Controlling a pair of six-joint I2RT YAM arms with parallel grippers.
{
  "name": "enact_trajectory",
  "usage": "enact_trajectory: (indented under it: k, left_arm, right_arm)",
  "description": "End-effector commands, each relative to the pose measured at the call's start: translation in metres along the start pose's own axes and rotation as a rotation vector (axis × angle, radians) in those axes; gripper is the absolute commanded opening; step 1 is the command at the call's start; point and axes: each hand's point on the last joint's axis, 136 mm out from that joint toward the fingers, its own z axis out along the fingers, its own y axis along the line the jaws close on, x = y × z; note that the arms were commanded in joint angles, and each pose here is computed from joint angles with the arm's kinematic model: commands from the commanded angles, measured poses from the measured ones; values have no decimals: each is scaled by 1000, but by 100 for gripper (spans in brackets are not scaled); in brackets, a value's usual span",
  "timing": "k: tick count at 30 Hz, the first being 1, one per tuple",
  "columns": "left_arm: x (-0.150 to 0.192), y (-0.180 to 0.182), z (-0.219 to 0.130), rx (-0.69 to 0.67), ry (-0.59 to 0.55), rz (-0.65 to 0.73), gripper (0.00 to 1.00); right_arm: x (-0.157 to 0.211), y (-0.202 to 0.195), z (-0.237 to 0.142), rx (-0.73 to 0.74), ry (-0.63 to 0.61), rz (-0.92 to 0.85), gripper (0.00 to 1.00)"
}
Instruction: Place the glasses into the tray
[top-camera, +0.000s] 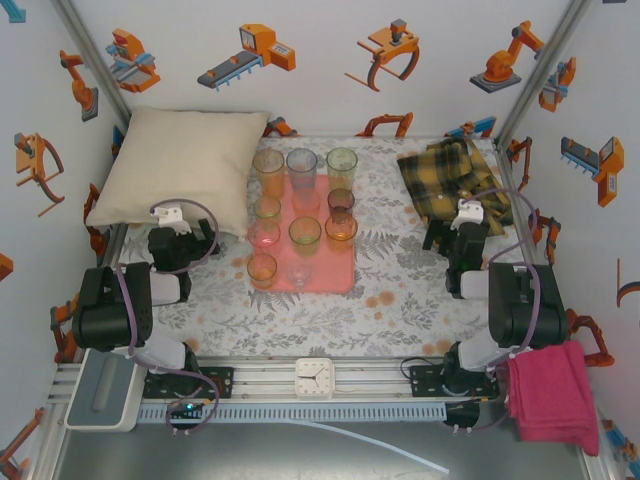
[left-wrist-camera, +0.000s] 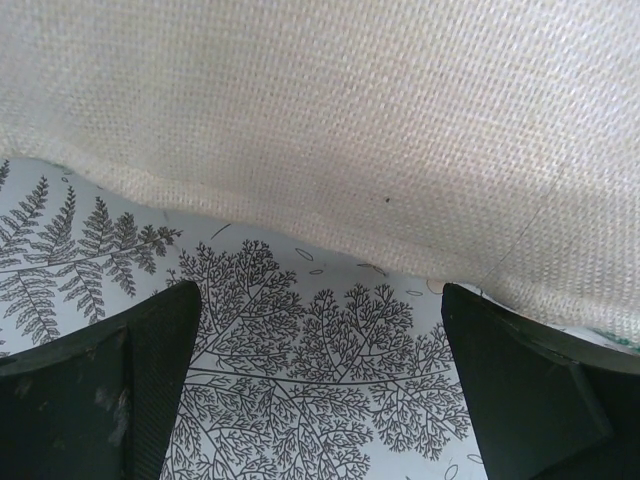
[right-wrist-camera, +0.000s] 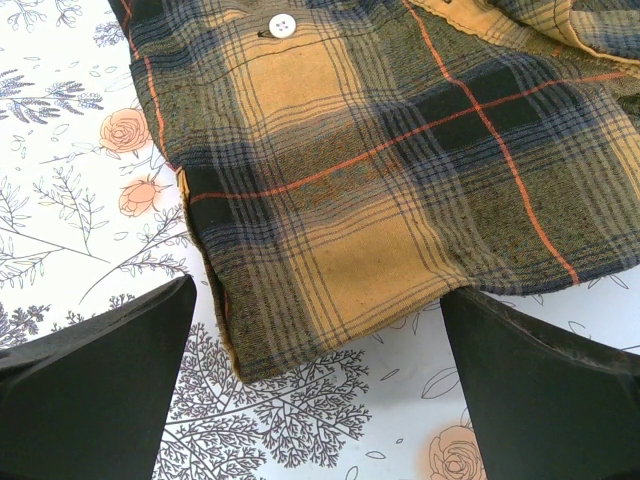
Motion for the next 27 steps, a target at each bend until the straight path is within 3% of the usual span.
enact_trajectory:
  k: [1,27]
  left_arm:
    - [-11,-2,2,-4,-17,30,97]
    - [-10,-6,6,-24,8,69,97]
  right_arm:
    - [-5,-1,-1,14,-24,9,99]
    - [-5,-1,-1,12,-24,9,99]
